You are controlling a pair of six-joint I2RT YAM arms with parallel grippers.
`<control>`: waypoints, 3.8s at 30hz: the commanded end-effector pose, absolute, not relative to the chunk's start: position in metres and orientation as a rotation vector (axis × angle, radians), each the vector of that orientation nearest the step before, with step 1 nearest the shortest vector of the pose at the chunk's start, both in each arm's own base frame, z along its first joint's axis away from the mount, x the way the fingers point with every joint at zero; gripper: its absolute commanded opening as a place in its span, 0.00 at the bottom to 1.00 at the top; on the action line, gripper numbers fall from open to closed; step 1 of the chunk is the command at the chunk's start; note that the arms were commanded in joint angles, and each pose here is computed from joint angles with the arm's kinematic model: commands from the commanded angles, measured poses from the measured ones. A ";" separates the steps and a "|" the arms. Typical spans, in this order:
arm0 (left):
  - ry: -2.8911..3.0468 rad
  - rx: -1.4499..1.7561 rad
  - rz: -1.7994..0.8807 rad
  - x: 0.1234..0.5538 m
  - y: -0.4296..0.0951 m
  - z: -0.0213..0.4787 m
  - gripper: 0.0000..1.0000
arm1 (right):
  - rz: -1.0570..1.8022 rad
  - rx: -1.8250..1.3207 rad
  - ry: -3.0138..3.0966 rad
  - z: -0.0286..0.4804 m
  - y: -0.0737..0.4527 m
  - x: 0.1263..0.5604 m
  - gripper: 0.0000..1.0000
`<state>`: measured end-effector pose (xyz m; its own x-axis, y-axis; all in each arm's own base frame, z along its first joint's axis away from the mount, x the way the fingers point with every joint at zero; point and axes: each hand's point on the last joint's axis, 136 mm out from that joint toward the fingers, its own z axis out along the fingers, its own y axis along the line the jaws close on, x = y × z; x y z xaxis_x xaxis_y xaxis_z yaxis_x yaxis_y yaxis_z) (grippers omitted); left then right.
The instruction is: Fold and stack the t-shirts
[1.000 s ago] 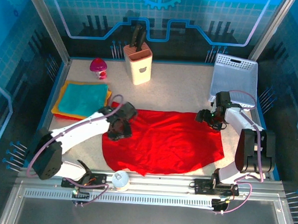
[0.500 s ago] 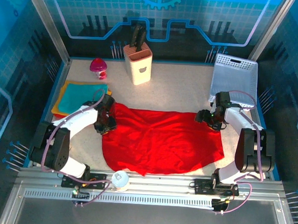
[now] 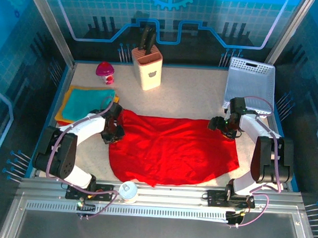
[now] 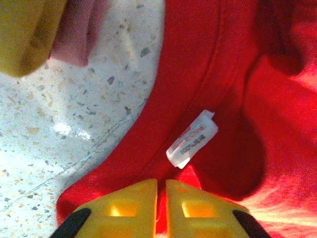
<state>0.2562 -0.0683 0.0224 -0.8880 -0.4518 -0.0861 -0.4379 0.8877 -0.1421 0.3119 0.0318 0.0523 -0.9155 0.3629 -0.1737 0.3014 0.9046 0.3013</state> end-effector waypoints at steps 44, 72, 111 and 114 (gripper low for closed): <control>2.912 -1.047 -0.312 0.149 -0.070 0.049 0.30 | 0.424 0.454 2.889 0.040 0.050 0.311 0.78; 3.090 -0.587 -0.470 0.360 -0.149 0.015 0.37 | 0.176 0.408 3.013 0.025 0.077 0.334 0.80; 3.046 -0.755 -0.419 0.422 -0.118 0.007 0.37 | 0.106 0.567 2.814 0.044 0.005 0.401 0.79; 3.005 -0.676 -0.447 0.424 -0.119 0.043 0.44 | 0.183 0.510 2.752 0.070 0.014 0.402 0.83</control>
